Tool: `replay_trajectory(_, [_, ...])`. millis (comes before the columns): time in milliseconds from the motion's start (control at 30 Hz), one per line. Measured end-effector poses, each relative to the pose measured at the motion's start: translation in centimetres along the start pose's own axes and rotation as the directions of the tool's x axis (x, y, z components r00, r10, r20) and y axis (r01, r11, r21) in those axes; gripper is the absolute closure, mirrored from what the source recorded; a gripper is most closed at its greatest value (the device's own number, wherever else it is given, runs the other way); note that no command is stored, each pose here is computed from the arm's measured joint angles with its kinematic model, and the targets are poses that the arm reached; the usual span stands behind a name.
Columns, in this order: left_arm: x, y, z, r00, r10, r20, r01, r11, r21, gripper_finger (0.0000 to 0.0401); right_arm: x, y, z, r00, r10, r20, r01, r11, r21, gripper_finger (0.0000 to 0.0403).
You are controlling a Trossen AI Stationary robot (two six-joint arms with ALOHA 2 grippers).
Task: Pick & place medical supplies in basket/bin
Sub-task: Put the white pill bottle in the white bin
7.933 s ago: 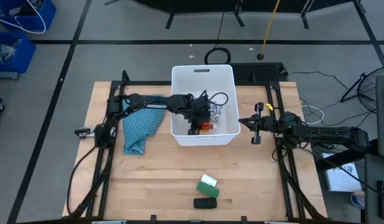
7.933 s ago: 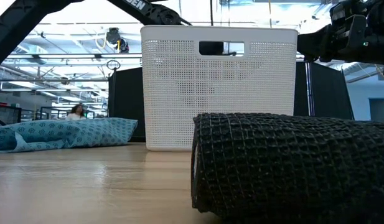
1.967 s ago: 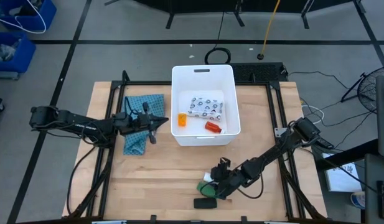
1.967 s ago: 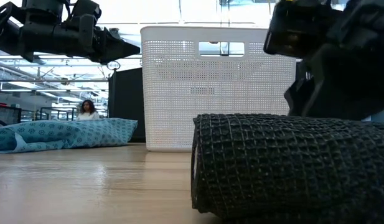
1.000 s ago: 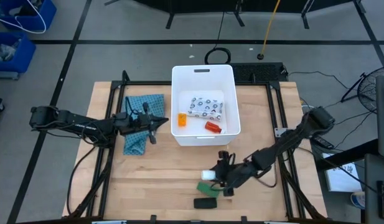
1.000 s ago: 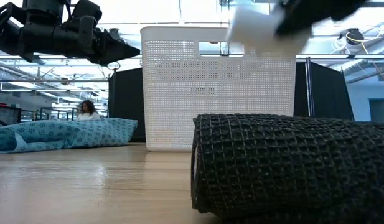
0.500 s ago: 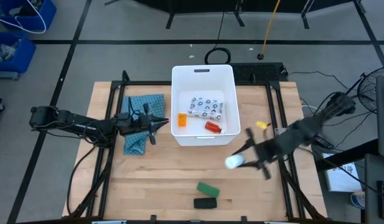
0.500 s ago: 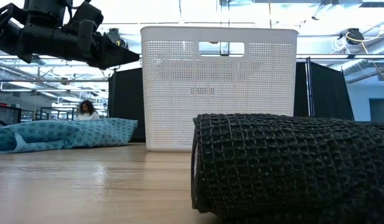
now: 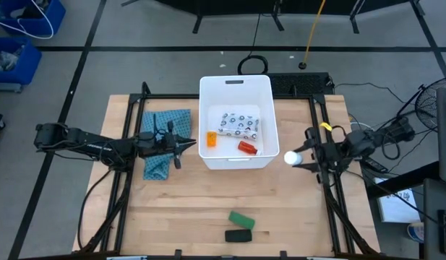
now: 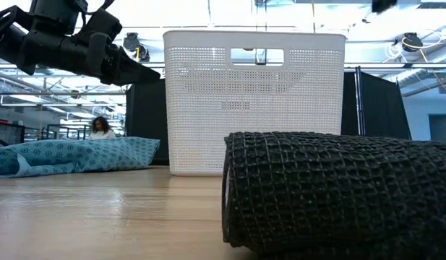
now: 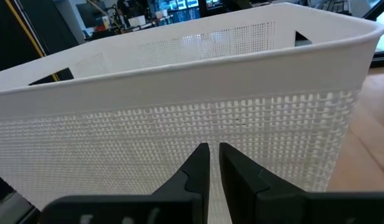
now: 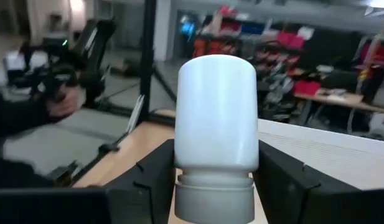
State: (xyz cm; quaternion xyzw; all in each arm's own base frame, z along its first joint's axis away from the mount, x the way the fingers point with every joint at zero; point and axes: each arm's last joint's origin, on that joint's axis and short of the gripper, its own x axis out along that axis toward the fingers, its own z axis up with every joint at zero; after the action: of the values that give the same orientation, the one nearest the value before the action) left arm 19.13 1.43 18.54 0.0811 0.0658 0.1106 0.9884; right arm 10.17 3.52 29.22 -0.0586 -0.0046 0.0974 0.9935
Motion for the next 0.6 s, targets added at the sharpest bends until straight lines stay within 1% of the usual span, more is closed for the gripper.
replay_trajectory(67, [0.0,0.0,0.0,1.0,0.0,0.0,0.0,1.0,0.0,0.0359,-0.4,-0.1,-1.6,0.999,-0.025,0.032,0.024,0.999,0.024,0.0232])
replay_trajectory(133, [0.0,0.0,0.0,1.0,0.0,0.001,0.0,1.0,0.003,0.0359,-0.7,-0.2,-3.1,0.998,-0.053,0.036,0.051,0.998,0.034,0.0232])
replay_trajectory(233, [0.0,0.0,0.0,1.0,0.005,0.001,-0.005,1.0,0.006,0.0359,-1.1,-0.3,-4.5,0.993,-0.109,0.043,0.107,0.993,0.04,0.0232])
replay_trajectory(300, [0.0,0.0,0.0,1.0,0.011,0.0,-0.011,1.0,0.006,0.0359,-1.1,-0.3,-5.4,0.992,-0.12,0.036,0.119,0.992,0.038,0.0232])
replay_trajectory(467, [0.0,0.1,0.0,0.999,0.042,-0.004,-0.042,0.999,0.006,0.0359,-1.2,-0.4,-6.9,0.984,-0.151,0.091,0.147,0.988,0.051,0.023])
replay_trajectory(600, [0.0,0.2,0.0,0.999,0.053,-0.006,-0.053,0.999,0.006,0.0359,-1.1,-0.5,-8.1,0.98,-0.174,0.099,0.169,0.984,0.054,0.023])
